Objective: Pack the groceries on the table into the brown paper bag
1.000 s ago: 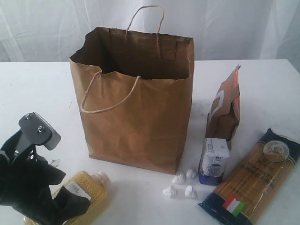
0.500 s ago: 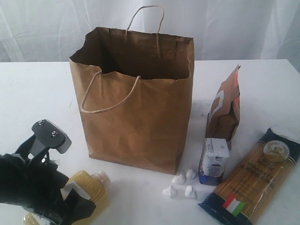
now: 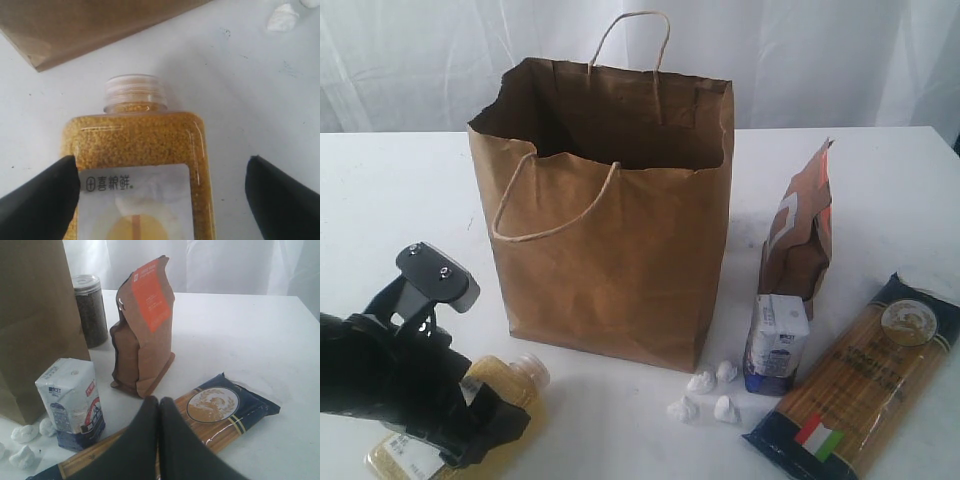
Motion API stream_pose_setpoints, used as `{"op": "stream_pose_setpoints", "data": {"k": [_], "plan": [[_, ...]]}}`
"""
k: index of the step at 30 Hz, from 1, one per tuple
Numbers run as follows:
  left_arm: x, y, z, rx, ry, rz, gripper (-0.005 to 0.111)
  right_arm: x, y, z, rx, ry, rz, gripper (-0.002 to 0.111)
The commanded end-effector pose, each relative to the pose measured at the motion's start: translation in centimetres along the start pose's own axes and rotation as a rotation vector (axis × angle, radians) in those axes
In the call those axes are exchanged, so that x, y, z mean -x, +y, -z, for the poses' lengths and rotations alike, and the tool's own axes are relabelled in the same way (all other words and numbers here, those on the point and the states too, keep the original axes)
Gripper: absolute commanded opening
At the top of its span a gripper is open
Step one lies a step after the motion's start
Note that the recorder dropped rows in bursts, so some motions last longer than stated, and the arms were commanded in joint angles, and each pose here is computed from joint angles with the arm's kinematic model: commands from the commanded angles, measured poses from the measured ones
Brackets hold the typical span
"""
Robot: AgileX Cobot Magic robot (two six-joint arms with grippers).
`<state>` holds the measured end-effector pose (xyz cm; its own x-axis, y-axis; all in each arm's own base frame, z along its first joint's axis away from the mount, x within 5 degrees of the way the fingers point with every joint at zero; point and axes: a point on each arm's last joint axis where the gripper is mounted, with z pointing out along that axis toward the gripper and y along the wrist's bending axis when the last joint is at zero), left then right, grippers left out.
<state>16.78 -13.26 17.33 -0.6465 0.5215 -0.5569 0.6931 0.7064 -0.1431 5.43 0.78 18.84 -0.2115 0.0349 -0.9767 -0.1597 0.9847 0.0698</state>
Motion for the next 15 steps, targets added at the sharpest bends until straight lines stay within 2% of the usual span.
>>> {"op": "stream_pose_setpoints", "data": {"k": [1,6,15], "plan": [[-1.2,-0.6,-0.1,-0.062,0.077,0.029,0.09,-0.1,0.0,0.0,-0.006,-0.006,0.005,0.0],[-0.6,-1.0,1.2,-0.073,0.027,0.012,0.09,-0.1,0.0,0.0,-0.006,-0.006,0.005,0.0],[-0.6,-0.8,1.5,-0.048,0.029,-0.013,0.09,-0.1,0.0,0.0,-0.006,-0.006,0.005,0.0]]}}
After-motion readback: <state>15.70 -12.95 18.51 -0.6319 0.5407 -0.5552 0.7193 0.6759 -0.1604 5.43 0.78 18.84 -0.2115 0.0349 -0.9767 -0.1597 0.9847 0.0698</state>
